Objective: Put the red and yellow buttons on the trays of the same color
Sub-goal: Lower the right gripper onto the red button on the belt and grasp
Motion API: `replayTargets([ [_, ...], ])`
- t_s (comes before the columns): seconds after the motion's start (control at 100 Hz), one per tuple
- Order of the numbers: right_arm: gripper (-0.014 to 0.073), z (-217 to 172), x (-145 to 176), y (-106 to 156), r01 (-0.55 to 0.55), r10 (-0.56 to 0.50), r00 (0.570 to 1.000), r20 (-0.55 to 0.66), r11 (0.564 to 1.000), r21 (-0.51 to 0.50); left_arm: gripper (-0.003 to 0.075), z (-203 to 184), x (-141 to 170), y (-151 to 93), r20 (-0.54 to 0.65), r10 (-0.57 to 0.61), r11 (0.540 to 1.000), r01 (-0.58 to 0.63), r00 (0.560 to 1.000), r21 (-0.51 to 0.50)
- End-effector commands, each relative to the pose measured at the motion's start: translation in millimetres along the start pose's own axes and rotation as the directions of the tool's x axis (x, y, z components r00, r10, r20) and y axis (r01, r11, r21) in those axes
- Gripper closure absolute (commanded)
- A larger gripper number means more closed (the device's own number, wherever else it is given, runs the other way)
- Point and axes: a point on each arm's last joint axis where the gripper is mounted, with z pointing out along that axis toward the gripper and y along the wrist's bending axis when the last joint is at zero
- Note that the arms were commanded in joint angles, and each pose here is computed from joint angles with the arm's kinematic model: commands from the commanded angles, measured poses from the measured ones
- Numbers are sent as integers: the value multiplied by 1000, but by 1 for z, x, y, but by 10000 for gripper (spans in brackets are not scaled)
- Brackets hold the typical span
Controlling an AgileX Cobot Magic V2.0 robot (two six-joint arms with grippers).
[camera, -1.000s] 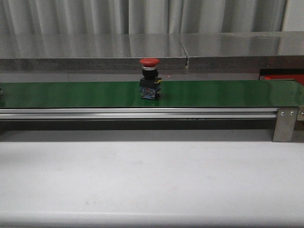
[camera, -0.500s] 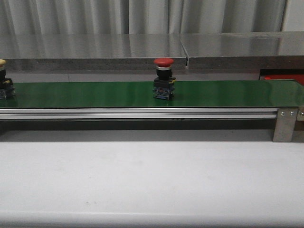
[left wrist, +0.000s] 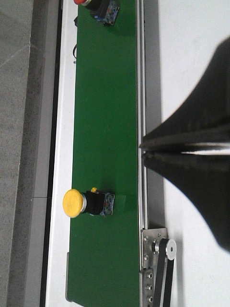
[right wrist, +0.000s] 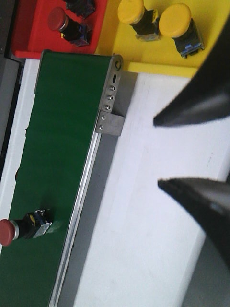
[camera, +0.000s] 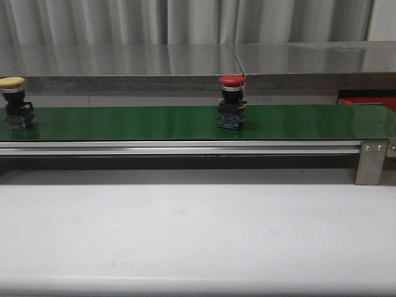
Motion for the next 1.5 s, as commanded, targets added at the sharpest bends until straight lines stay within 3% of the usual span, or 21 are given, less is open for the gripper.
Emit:
replayTargets([
  [0.0, 11, -4, -15, 0, -29, 28, 994, 109, 1000, 6, 739, -4, -14, 0, 101, -19, 1000, 20, 995, -10],
  [0.02, -30, -5, -16, -1, -35, 33, 992, 123, 999, 8, 739, -4, -14, 0, 101, -19, 1000, 20, 995, -10],
  [0.16, -1, -4, -30, -4, -46, 41, 984, 174, 999, 27, 739, -4, -14, 0, 101, -19, 1000, 20, 995, -10],
  [0.35, -1, 18, -59, -14, -54, 53, 993, 103, 998, 11, 739, -4, -14, 0, 101, -19, 1000, 20, 995, -10],
  [0.55, -1, 66, -81, -24, -37, 35, 998, -45, 999, -37, 739, -4, -14, 0, 101, -19, 1000, 20, 995, -10],
  [0.83, -1, 146, -95, -18, 7, -36, 979, -202, 990, -144, 739, -4, -14, 0, 101, -19, 1000, 20, 995, -10],
  [1.15, -1, 218, -108, -10, 20, -76, 959, -271, 979, -205, 739, -4, -14, 0, 101, -19, 1000, 20, 995, -10],
  [1.49, -1, 258, -123, -14, 25, -83, 959, -271, 977, -211, 739, -4, -14, 0, 101, -19, 1000, 20, 995, -10],
])
